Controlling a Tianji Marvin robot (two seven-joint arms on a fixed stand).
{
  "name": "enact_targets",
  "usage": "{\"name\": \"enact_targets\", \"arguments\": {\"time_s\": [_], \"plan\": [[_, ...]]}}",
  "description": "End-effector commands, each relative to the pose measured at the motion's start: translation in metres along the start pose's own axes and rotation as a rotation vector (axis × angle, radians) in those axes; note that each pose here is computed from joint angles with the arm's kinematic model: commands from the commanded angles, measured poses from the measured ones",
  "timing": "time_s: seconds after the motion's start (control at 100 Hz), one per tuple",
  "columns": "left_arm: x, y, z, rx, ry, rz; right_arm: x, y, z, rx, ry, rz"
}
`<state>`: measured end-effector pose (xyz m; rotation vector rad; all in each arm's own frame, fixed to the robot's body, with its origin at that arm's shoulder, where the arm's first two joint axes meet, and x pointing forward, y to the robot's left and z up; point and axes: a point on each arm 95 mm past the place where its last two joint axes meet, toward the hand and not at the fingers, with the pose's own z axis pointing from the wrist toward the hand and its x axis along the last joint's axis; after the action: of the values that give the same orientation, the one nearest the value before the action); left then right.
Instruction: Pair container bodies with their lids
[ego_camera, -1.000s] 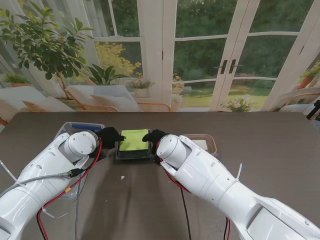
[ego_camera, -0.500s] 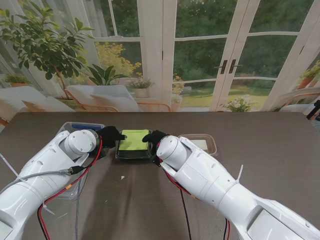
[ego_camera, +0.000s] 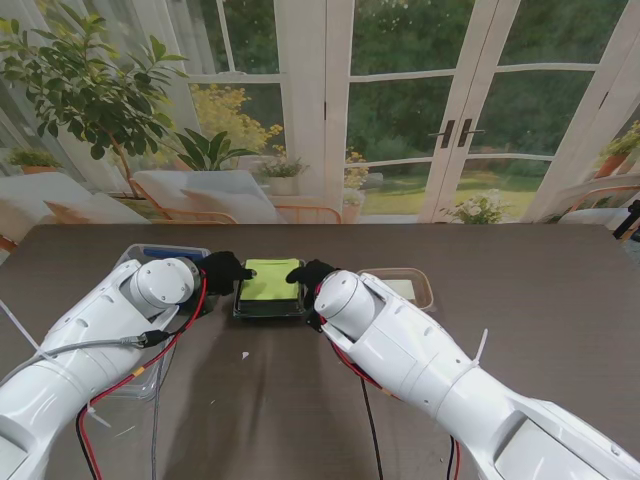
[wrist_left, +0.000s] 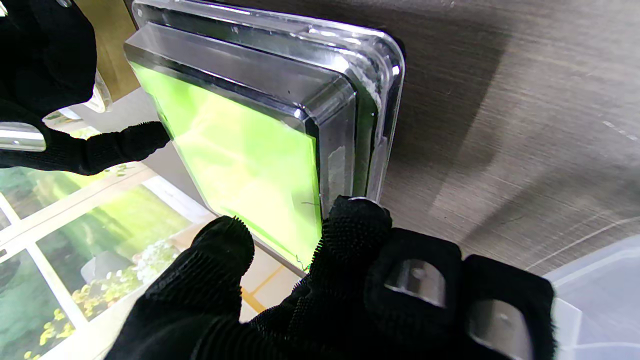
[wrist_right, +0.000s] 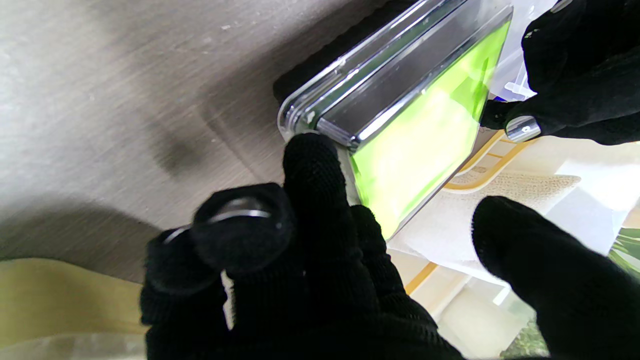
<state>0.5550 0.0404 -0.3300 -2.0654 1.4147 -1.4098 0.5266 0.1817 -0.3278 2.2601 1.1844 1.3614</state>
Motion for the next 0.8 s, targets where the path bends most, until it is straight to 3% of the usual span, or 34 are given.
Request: {"name": "enact_targets", "arguments": {"time_s": [0.0,0.79], "plan": [[0.007,0.003,0.002,-0.026,0.013,-0.002,-0.001,-0.005,0.0,0.021,-0.005,0.001],[0.001,0.006,-0.014,-0.01,-0.024,0.028,-0.002,0.002,-0.003,-0.012,0.007,0.001]]}}
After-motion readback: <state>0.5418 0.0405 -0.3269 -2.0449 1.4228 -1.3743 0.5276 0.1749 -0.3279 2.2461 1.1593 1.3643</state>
